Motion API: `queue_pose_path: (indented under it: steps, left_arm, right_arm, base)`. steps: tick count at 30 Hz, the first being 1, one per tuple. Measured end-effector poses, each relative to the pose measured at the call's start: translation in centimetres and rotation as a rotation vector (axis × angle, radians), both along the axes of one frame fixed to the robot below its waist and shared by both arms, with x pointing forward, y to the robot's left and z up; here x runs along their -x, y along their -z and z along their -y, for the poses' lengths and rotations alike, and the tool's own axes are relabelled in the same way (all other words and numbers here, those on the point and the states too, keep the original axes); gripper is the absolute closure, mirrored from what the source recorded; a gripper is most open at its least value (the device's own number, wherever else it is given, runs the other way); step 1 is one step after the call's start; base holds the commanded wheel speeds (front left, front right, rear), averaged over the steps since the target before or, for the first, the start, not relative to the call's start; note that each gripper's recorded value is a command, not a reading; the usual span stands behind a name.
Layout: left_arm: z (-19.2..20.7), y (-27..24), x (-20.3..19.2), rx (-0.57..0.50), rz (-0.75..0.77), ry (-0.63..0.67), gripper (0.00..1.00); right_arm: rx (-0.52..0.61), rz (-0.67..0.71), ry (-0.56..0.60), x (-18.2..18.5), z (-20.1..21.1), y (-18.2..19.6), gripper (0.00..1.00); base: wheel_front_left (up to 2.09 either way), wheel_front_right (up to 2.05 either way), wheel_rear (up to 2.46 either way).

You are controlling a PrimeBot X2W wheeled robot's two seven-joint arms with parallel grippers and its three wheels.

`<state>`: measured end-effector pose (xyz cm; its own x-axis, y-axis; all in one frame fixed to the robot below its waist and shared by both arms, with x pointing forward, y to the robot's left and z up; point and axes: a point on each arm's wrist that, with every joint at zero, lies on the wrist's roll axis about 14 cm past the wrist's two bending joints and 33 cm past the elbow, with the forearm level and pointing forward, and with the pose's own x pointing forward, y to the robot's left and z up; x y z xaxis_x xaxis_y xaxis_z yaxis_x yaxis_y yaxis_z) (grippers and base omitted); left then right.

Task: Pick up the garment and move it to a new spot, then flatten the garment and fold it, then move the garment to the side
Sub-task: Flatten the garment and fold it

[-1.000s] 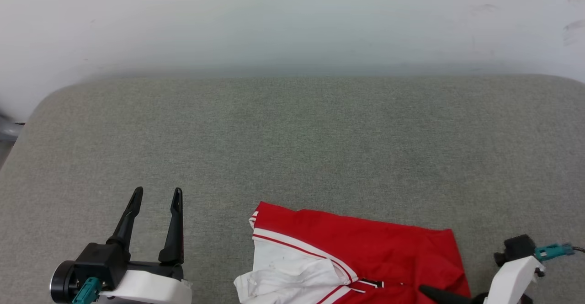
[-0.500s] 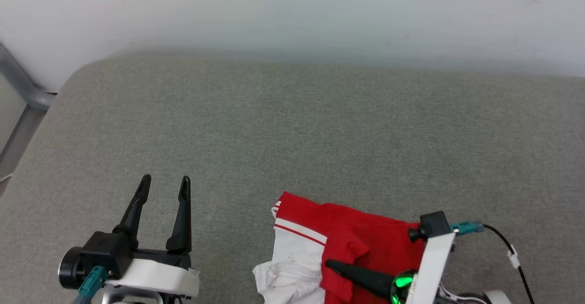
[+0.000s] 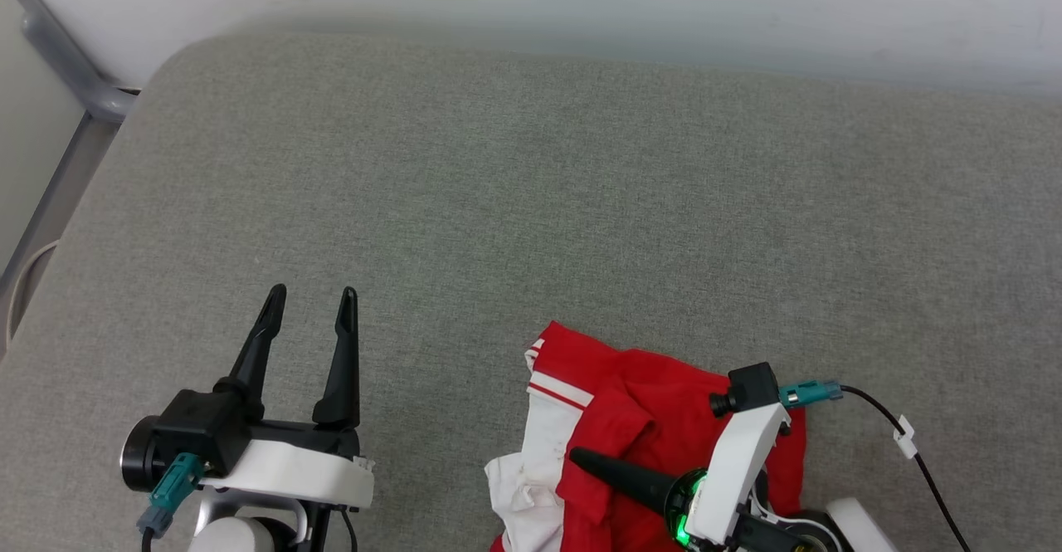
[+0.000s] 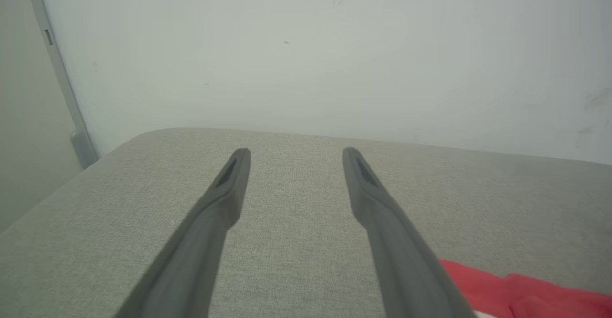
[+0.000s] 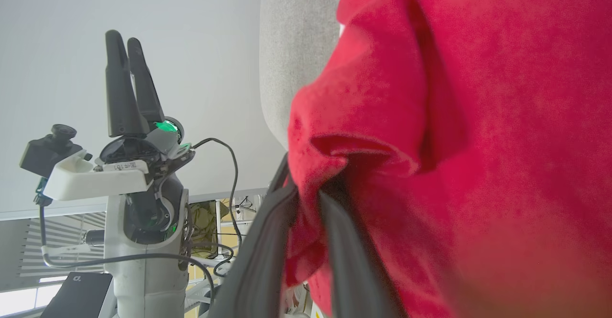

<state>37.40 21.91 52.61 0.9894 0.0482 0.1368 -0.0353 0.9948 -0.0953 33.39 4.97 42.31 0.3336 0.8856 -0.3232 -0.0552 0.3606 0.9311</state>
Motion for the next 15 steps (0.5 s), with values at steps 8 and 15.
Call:
queue_pose_path:
  steps: [8, 15]
  left_arm:
    - [0.4, 0.1, -0.1, -0.009, -0.002, 0.019, 0.00]
    - [0.5, -0.7, -0.1, -0.037, 0.023, 0.035, 0.00]
  right_arm:
    - [-0.004, 0.062, 0.030, -0.4, -0.4, -1.2, 0.00]
    - [0.056, 0.322, 0.118, -2.3, 1.2, -4.8, 0.00]
  base:
    - [0.00, 0.00, 0.00]
    - [0.00, 0.00, 0.00]
